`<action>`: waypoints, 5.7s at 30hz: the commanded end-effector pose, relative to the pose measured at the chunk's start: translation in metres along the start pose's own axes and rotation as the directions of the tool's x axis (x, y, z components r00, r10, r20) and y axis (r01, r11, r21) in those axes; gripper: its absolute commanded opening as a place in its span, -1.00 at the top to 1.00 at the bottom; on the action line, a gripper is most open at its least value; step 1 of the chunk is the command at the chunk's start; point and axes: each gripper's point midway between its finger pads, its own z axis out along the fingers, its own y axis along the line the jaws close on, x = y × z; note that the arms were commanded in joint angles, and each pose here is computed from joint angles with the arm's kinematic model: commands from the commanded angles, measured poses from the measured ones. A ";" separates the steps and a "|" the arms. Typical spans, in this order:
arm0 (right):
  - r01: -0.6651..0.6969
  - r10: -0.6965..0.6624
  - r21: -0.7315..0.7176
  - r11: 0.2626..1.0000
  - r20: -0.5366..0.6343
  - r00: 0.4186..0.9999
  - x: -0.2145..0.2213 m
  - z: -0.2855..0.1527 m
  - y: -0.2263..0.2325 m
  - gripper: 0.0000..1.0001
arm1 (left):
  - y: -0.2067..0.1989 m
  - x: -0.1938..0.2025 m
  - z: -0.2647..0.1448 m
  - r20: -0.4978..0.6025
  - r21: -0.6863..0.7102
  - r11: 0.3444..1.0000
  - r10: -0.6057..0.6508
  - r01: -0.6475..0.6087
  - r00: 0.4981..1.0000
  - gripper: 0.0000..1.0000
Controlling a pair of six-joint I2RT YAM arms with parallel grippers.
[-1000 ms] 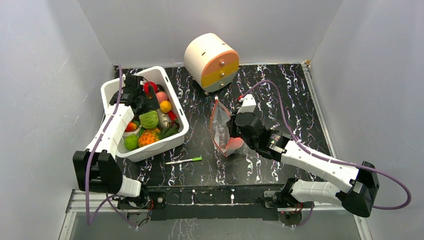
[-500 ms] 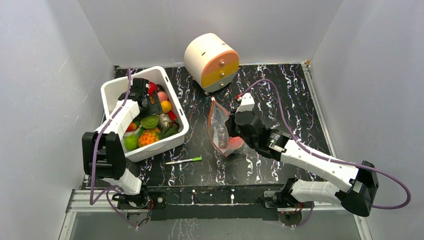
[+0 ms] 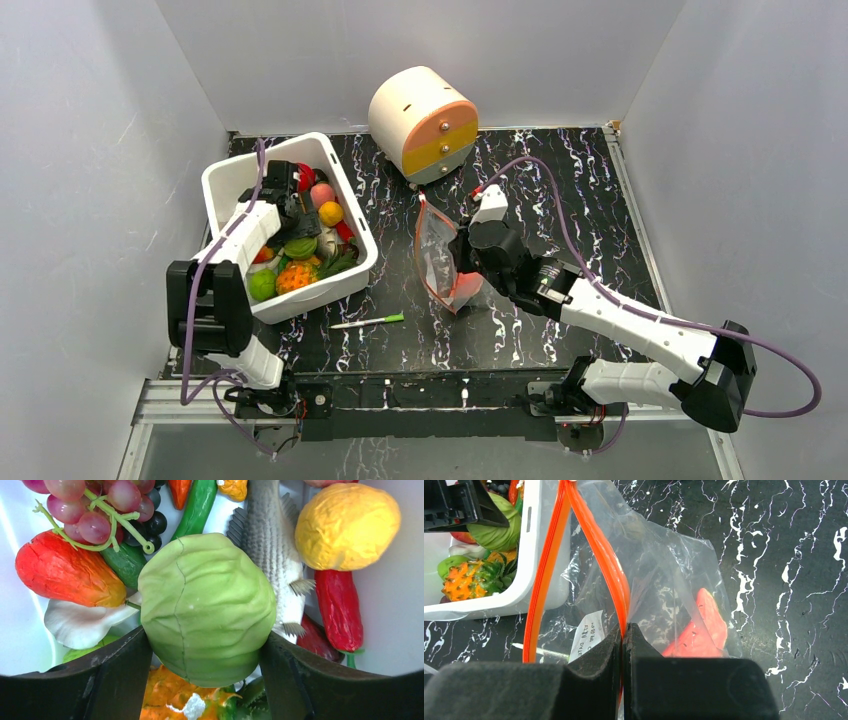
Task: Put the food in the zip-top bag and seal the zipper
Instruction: Pick up the fake vegetable from the bin, then place the fake vegetable in the zipper food storage bag, then adjust the zipper food storage bag at the center of the board.
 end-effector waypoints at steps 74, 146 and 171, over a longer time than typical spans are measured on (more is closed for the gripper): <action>-0.300 0.345 -0.314 0.901 0.099 0.933 -0.078 -0.010 0.079 1.00 | -0.169 0.072 -0.229 0.075 0.911 0.399 0.085 -0.103 0.994 0.52; -0.277 0.309 -0.183 0.943 0.177 0.934 -0.088 -0.009 0.053 1.00 | -0.173 0.107 -0.235 -0.102 0.946 0.320 0.174 0.042 0.979 -0.41; -0.184 0.182 0.016 0.983 0.072 0.981 -0.044 -0.028 0.003 1.00 | -0.191 0.079 -0.236 -0.075 0.958 0.283 0.082 0.049 0.994 1.00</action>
